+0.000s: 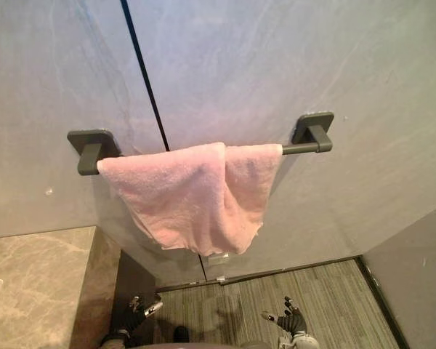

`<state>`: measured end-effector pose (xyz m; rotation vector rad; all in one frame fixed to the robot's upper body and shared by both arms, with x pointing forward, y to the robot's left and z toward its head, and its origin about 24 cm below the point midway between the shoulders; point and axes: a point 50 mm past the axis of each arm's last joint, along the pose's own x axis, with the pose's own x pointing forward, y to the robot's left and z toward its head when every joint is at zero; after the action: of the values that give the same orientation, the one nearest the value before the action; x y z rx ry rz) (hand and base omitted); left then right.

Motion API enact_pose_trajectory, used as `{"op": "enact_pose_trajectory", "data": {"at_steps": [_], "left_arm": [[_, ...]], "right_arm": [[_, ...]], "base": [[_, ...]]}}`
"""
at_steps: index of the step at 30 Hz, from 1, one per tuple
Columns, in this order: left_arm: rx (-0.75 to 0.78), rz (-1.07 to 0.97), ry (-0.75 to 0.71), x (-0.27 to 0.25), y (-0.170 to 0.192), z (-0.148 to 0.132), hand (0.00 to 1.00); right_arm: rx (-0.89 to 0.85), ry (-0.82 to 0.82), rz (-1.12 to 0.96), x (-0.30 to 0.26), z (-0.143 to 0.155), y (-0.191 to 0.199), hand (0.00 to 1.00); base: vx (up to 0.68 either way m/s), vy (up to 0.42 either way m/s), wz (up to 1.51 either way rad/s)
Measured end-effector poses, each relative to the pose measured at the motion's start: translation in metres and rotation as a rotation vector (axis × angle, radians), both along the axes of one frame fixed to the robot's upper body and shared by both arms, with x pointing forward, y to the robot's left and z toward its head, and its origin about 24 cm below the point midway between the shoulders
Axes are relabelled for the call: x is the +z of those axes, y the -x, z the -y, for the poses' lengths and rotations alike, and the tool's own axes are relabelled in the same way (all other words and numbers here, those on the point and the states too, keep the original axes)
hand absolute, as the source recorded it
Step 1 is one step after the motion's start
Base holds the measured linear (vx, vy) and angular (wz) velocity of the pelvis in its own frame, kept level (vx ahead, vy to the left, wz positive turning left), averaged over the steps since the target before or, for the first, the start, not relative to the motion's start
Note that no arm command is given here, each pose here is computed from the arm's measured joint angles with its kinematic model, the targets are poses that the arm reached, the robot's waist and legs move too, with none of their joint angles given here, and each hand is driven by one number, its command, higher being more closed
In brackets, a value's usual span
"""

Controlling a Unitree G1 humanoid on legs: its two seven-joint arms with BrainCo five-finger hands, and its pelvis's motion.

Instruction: Organize washtable

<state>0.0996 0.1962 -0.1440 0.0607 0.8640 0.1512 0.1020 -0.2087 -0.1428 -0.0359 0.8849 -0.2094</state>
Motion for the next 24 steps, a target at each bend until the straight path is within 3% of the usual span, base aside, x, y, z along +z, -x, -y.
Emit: {"op": "enact_pose_trajectory", "data": {"at_steps": [16,21,24], "left_arm": [[0.011,-0.01,-0.01,-0.002,-0.003,-0.001,0.0],[0.011,0.023,-0.005,0.002,-0.012,0.002,0.0],[0.001,0.036,0.0,0.003,-0.017,0.004,0.0]], "right_arm": [[-0.011,-0.011,-0.017,-0.004,-0.006,-0.006,0.0],[0.016,-0.003,0.059,0.006,-0.007,-0.036,0.0],[0.021,-0.004,0.056,0.006,-0.008,-0.035,0.0]], "base": [[0.07,-0.015,-0.07],[0.0,0.014,-0.39],[0.02,0.017,0.11]]}}
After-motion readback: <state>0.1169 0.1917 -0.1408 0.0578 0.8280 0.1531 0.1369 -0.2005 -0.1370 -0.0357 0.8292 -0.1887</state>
